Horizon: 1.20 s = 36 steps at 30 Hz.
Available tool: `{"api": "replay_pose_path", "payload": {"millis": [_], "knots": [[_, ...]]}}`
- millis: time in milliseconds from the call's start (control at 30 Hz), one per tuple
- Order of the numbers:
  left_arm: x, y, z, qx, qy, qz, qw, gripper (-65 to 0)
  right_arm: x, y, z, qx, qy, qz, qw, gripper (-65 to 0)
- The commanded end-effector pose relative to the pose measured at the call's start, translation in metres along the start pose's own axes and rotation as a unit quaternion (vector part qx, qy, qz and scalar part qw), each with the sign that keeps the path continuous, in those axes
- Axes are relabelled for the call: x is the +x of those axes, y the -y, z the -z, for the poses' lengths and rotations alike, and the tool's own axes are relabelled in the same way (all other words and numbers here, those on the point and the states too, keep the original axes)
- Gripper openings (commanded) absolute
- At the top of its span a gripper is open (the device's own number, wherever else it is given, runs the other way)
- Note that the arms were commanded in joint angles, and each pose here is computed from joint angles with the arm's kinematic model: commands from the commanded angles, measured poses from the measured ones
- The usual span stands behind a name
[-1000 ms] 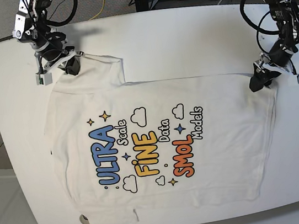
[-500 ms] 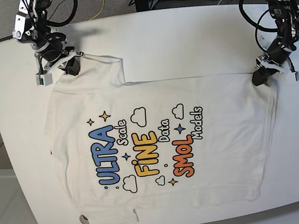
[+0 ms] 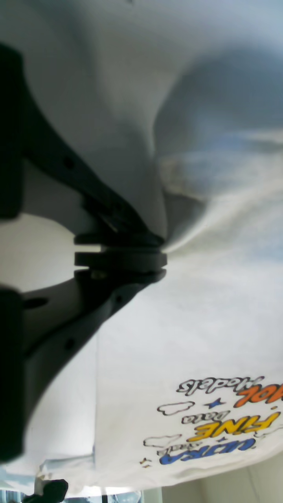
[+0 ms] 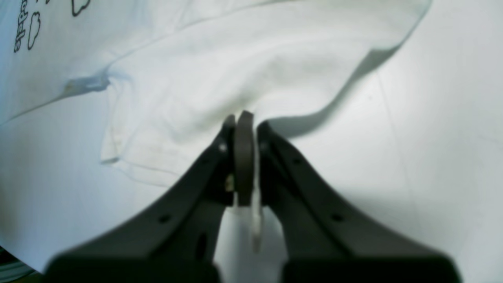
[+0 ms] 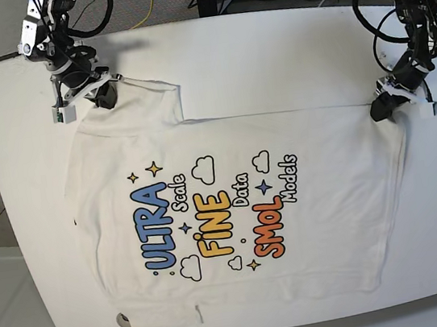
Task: Fold the T-shirt properly
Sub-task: 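Lift the shirt edge with both grippers and pull it toward the robot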
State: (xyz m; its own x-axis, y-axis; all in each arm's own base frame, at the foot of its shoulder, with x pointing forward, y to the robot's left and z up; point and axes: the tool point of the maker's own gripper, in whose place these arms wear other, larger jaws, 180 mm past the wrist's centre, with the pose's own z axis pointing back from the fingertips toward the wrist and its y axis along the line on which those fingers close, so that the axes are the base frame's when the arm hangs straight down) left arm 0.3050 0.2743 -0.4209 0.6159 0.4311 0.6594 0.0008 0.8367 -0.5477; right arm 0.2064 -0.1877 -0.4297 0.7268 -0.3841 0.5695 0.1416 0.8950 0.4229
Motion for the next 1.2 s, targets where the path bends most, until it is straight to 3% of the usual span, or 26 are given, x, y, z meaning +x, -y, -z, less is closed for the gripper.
{"api": "replay_pose_path", "payload": {"millis": [0,367,433,767,1167], "knots": [[0.003,-0.003,-0.011,0.006,-0.009,0.026,1.000,-65.0,-0.006,0.003,-0.005,-0.004,-0.009,-0.007,0.9999,-65.0],[-0.011,0.012,-0.038,-0.005,-0.035,0.078,0.996,-65.0,-0.019,0.008,-0.026,-0.018,-0.018,-0.015,0.9996,-65.0],[-0.019,0.020,-0.050,-0.009,-0.044,0.102,0.994,-65.0,-0.007,0.011,-0.046,-0.029,0.005,-0.023,0.9993,-65.0],[-0.024,0.019,-0.078,0.005,-0.043,0.122,0.992,-65.0,-0.006,0.023,-0.070,-0.050,0.012,-0.027,0.9983,-65.0],[-0.052,0.027,-0.122,0.016,-0.080,0.158,0.984,-65.0,-0.001,0.025,-0.101,-0.067,0.001,-0.092,0.9935,-65.0]]}}
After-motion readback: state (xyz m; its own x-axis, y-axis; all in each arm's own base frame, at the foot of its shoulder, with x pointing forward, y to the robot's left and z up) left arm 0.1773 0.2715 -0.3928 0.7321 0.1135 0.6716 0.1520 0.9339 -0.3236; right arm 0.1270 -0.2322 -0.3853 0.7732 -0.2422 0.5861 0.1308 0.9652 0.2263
